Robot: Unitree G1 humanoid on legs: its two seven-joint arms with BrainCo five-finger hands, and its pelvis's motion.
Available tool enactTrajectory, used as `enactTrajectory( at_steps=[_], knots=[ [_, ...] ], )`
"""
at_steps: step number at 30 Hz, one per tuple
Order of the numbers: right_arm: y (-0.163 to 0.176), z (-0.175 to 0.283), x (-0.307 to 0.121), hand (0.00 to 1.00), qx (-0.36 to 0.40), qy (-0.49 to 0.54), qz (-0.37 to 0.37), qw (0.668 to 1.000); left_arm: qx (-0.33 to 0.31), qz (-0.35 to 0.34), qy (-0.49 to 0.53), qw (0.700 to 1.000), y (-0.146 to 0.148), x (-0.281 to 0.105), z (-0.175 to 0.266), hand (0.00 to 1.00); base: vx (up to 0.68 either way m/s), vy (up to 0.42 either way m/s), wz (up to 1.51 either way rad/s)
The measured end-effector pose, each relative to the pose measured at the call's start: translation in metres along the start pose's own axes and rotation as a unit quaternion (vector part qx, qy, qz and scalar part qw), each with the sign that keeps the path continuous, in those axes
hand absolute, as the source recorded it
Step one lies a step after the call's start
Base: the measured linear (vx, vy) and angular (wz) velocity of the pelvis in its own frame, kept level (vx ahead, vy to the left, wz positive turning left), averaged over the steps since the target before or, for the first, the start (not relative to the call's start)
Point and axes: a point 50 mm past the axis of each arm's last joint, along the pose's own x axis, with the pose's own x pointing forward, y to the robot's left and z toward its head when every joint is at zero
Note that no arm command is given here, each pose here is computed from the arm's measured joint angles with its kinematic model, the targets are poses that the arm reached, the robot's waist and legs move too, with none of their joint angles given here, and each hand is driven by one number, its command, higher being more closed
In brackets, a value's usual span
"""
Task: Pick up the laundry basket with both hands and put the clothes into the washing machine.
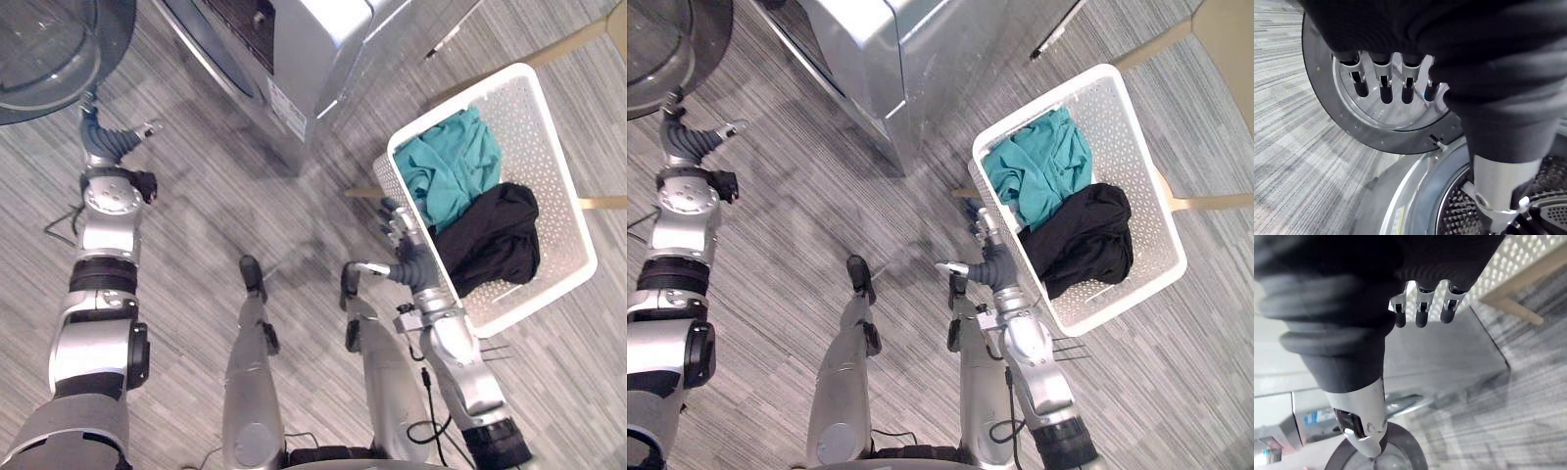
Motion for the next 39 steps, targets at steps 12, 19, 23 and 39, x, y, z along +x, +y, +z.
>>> enactTrajectory(
  at_steps=[12,19,23,39],
  knots=[
    [-0.009,0.016,-0.005,0.00,0.008,-0.045,-0.052,0.998,-0.001,0.120,-0.059,0.991,0.051,0.004,0.029,0.00,0.03,-0.027,0.10],
    [-0.014,0.013,-0.012,0.00,0.006,-0.040,-0.065,0.997,0.018,0.205,-0.023,0.978,0.106,-0.001,0.004,0.00,0.03,-0.029,-0.05],
    [-0.011,0.015,-0.010,0.00,0.008,-0.048,-0.060,0.997,0.021,0.229,0.014,0.973,0.124,-0.009,-0.020,0.00,0.00,-0.029,-0.05],
    [-0.025,-0.018,-0.003,0.00,-0.074,0.037,-0.080,0.993,0.005,-0.093,0.381,0.920,-0.008,-0.254,-0.227,0.00,0.03,-0.024,-0.24]
  ],
)
